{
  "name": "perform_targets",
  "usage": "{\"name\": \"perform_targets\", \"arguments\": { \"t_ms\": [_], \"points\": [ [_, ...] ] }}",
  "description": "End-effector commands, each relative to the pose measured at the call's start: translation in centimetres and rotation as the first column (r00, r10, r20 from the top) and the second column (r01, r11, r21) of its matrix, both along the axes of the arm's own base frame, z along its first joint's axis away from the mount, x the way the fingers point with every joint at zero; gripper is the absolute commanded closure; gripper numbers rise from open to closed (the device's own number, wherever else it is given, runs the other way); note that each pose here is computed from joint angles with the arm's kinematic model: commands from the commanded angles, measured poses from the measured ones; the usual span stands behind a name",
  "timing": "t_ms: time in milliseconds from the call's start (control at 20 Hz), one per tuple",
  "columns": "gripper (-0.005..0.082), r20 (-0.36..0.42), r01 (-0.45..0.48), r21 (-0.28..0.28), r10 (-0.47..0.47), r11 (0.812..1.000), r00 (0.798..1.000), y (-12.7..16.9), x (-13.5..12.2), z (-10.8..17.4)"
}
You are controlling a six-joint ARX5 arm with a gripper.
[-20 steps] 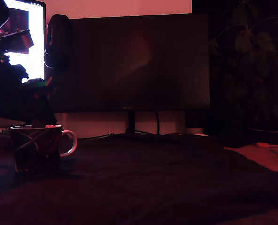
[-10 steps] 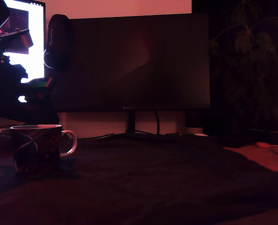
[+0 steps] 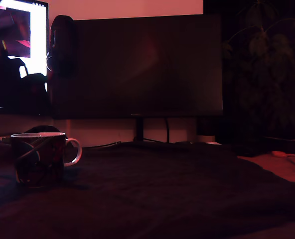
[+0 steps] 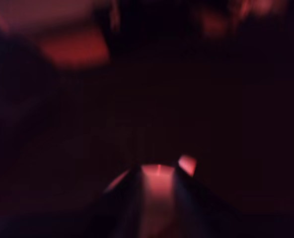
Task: Pick up the coffee capsules on the table and drop them inside the coffee cup
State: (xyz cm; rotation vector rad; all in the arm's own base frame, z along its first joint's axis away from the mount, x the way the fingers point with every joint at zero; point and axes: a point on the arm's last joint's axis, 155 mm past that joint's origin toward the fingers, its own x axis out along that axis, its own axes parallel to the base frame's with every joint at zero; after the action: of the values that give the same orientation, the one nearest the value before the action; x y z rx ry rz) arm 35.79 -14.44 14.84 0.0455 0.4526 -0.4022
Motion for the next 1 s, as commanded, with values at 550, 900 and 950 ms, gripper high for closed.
{"name": "perform_targets", "arguments": {
  "t_ms": [550, 900, 950],
  "points": [
    [0.0789, 0.021, 0.097, -0.087, -0.096, 0.991, 0.995, -1.6, -1.9, 2.2],
    [0.0790, -0.019, 0.073, -0.123, -0.076, 0.990, 0.997, -1.5, -2.3, 1.3],
    [0.0789, -0.030, 0.070, -0.121, -0.074, 0.990, 0.997, -1.4, -2.4, 1.0]
  ]
}}
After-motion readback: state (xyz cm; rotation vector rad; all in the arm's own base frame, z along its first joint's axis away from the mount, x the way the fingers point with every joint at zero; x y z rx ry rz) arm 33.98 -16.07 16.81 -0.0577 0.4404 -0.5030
